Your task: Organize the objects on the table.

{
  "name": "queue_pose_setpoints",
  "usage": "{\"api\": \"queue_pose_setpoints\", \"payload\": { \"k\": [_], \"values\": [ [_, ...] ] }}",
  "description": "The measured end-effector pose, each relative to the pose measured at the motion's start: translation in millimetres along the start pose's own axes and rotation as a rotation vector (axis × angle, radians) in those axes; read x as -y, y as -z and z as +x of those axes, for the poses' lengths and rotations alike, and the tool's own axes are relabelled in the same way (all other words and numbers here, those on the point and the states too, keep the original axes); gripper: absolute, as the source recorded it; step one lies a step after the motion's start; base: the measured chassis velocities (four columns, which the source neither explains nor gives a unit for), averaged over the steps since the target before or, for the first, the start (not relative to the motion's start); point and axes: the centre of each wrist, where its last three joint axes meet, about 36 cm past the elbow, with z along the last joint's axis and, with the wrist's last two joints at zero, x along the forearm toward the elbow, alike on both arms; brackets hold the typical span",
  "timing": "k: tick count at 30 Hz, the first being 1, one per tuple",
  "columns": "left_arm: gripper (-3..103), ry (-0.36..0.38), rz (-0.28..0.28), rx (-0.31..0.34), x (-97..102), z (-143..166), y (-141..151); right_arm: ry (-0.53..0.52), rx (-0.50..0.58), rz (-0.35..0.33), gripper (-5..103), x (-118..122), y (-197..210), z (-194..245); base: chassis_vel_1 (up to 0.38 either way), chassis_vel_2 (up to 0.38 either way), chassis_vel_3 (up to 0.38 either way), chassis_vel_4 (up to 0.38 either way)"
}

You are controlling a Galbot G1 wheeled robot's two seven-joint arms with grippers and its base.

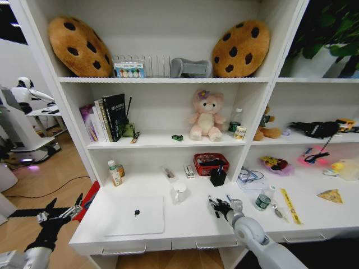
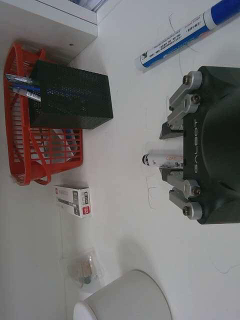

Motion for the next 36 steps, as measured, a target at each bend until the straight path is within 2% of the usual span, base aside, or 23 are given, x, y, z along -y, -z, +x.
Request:
{"api": "queue_pose_setpoints", "payload": {
  "k": [3, 4, 5, 13, 16, 17, 21, 22, 23, 24, 27, 28, 30, 31, 33, 36],
  "values": [
    [100, 0.000, 0.000, 0.000, 0.0, 0.0, 0.0, 0.000, -0.001, -0.001, 16, 0.3, -0.5, 0.1, 0.000, 0.000, 0.000, 0.000],
    [100, 0.000, 0.000, 0.000, 0.0, 0.0, 0.0, 0.000, -0.001, -0.001, 16, 0.3, -0.5, 0.1, 0.000, 0.000, 0.000, 0.000],
    [100, 0.000, 0.000, 0.000, 0.0, 0.0, 0.0, -0.001, -0.001, -0.002, 12, 0.5, -1.0, 0.6, 0.000, 0.000, 0.000, 0.000],
    [100, 0.000, 0.000, 0.000, 0.0, 0.0, 0.0, -0.008, 0.031, -0.002, 10, 2.4, 0.0, 8.5, 0.000, 0.000, 0.000, 0.000],
    [100, 0.000, 0.000, 0.000, 0.0, 0.0, 0.0, -0.007, 0.161, 0.047, 10, 1.3, 9.2, 22.1, 0.000, 0.000, 0.000, 0.000],
    [100, 0.000, 0.000, 0.000, 0.0, 0.0, 0.0, -0.007, 0.161, 0.047, 10, 1.3, 9.2, 22.1, 0.000, 0.000, 0.000, 0.000],
    [100, 0.000, 0.000, 0.000, 0.0, 0.0, 0.0, 0.029, 0.428, 0.156, 10, -8.9, 28.7, 32.9, 0.000, 0.000, 0.000, 0.000],
    [100, 0.000, 0.000, 0.000, 0.0, 0.0, 0.0, 0.029, 0.428, 0.156, 10, -8.9, 28.7, 32.9, 0.000, 0.000, 0.000, 0.000],
    [100, 0.000, 0.000, 0.000, 0.0, 0.0, 0.0, 0.058, 0.524, 0.203, 10, -14.4, 35.2, 30.8, 0.000, 0.000, 0.000, 0.000],
    [100, 0.000, 0.000, 0.000, 0.0, 0.0, 0.0, 0.058, 0.524, 0.203, 10, -14.4, 35.2, 30.8, 0.000, 0.000, 0.000, 0.000],
    [100, 0.000, 0.000, 0.000, 0.0, 0.0, 0.0, 0.142, 0.696, 0.285, 10, -34.1, 48.2, 16.9, 0.000, 0.000, 0.000, 0.000],
    [100, 0.000, 0.000, 0.000, 0.0, 0.0, 0.0, 0.142, 0.696, 0.285, 10, -34.1, 48.2, 16.9, 0.000, 0.000, 0.000, 0.000],
    [100, 0.000, 0.000, 0.000, 0.0, 0.0, 0.0, 0.201, 0.769, 0.350, 10, -47.0, 51.5, 1.8, 0.000, 0.000, 0.000, 0.000],
    [100, 0.000, 0.000, 0.000, 0.0, 0.0, 0.0, 0.201, 0.769, 0.350, 10, -47.0, 51.5, 1.8, 0.000, 0.000, 0.000, 0.000],
    [100, 0.000, 0.000, 0.000, 0.0, 0.0, 0.0, 0.231, 0.799, 0.404, 10, -56.2, 53.9, -10.4, 0.000, 0.000, 0.000, 0.000],
    [100, 0.000, 0.000, 0.000, 0.0, 0.0, 0.0, 0.227, 0.808, 0.431, 10, -60.4, 55.7, -19.8, 0.000, 0.000, 0.000, 0.000]
  ]
}}
